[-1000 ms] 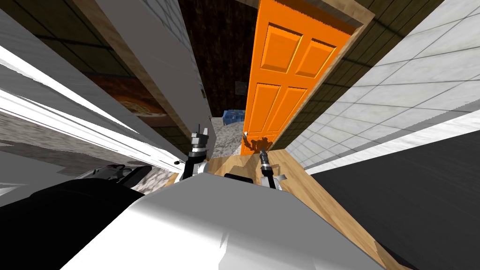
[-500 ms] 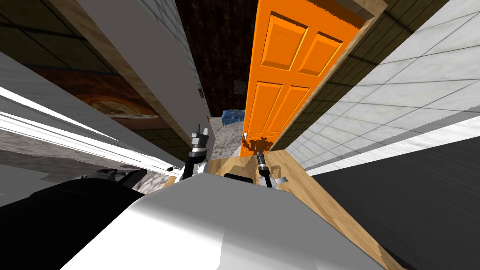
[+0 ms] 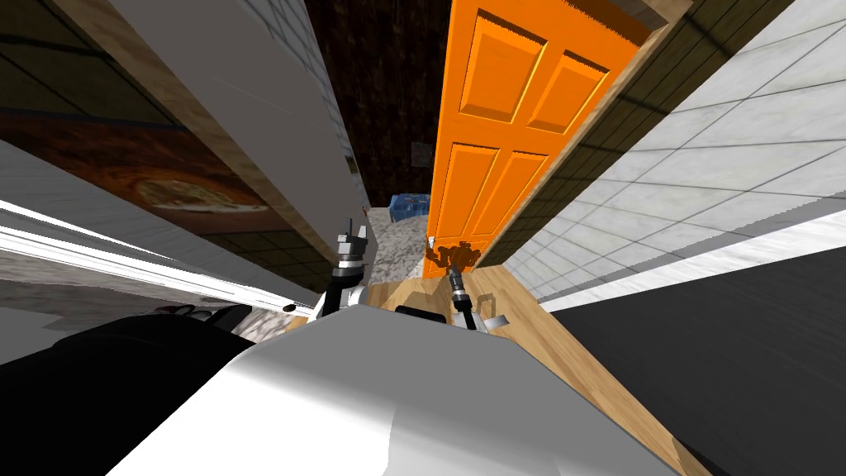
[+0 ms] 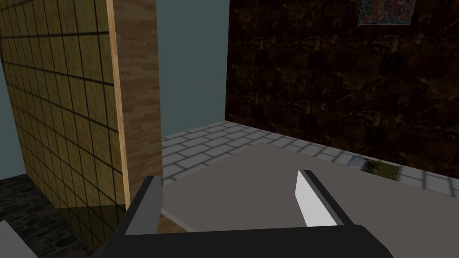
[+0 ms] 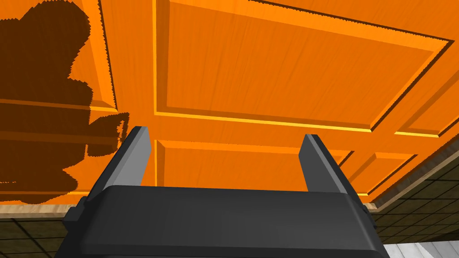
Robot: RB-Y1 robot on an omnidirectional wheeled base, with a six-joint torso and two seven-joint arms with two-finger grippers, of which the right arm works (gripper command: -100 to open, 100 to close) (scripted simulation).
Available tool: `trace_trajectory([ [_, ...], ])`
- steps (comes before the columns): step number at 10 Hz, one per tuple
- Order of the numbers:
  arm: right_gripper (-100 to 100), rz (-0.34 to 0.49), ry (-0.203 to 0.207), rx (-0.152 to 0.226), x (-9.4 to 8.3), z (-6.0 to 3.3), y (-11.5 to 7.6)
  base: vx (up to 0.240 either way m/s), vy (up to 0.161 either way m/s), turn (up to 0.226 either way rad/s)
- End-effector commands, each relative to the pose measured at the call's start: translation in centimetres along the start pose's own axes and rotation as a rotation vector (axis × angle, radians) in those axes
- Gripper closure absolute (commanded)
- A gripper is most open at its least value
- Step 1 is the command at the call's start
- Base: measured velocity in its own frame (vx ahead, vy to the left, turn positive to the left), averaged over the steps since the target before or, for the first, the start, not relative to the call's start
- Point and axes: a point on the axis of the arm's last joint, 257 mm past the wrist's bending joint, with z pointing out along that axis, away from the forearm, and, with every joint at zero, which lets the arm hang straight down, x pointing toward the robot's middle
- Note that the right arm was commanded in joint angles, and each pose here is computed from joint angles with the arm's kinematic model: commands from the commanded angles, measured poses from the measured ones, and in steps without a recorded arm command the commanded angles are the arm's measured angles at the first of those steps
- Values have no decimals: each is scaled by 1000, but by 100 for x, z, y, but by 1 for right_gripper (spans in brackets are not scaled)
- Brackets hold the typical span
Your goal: Push the door open
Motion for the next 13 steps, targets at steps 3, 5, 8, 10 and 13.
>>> trace_trajectory([
  [3,-100,27,36,26,187,-9,-177,105,20,-19],
  [5,-100,41,55,40,289,-17,-265,94,6,-21],
  [8,-100,61,80,59,435,-31,-376,104,10,-17],
  [10,-100,75,97,71,531,-43,-443,96,17,-17],
  [13,-100,99,125,91,699,-64,-545,121,9,-18],
])
